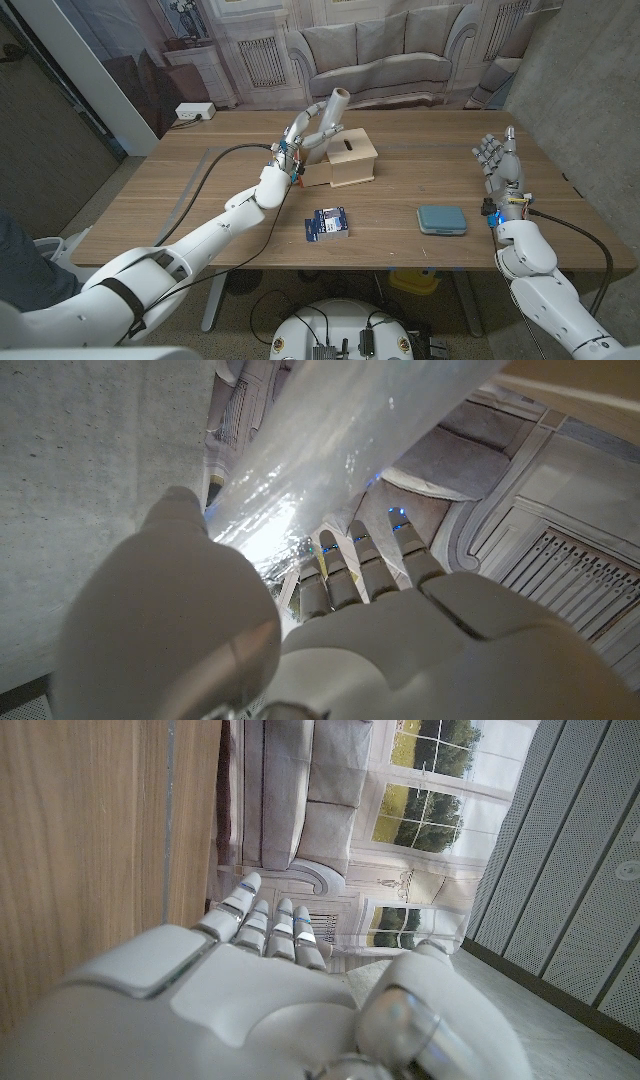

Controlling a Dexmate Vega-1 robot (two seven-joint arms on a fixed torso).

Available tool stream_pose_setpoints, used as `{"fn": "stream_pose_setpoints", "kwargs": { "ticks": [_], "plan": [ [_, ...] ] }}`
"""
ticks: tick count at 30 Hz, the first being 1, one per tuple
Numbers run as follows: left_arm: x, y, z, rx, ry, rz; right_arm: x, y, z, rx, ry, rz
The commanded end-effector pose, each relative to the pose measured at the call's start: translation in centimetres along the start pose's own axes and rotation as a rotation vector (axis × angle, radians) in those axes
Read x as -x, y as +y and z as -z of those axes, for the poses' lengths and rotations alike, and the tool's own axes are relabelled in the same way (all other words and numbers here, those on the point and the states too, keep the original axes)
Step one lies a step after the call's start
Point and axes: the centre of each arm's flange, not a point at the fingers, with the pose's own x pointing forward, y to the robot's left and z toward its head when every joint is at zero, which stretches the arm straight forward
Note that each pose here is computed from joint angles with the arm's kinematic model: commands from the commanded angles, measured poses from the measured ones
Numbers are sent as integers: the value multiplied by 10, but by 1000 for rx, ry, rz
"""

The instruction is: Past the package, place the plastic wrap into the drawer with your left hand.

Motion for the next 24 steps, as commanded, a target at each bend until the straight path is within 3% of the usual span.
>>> {"fn": "stream_pose_setpoints", "kwargs": {
  "ticks": [1,16,24],
  "plan": [
    [1,0,-4,-11,32,74,5,-3,-2,-1,-6,7],
    [2,4,-15,-55,100,232,9,-4,-2,-6,-10,9],
    [5,8,-19,-68,112,269,11,-4,-2,-8,-14,12]
  ]
}}
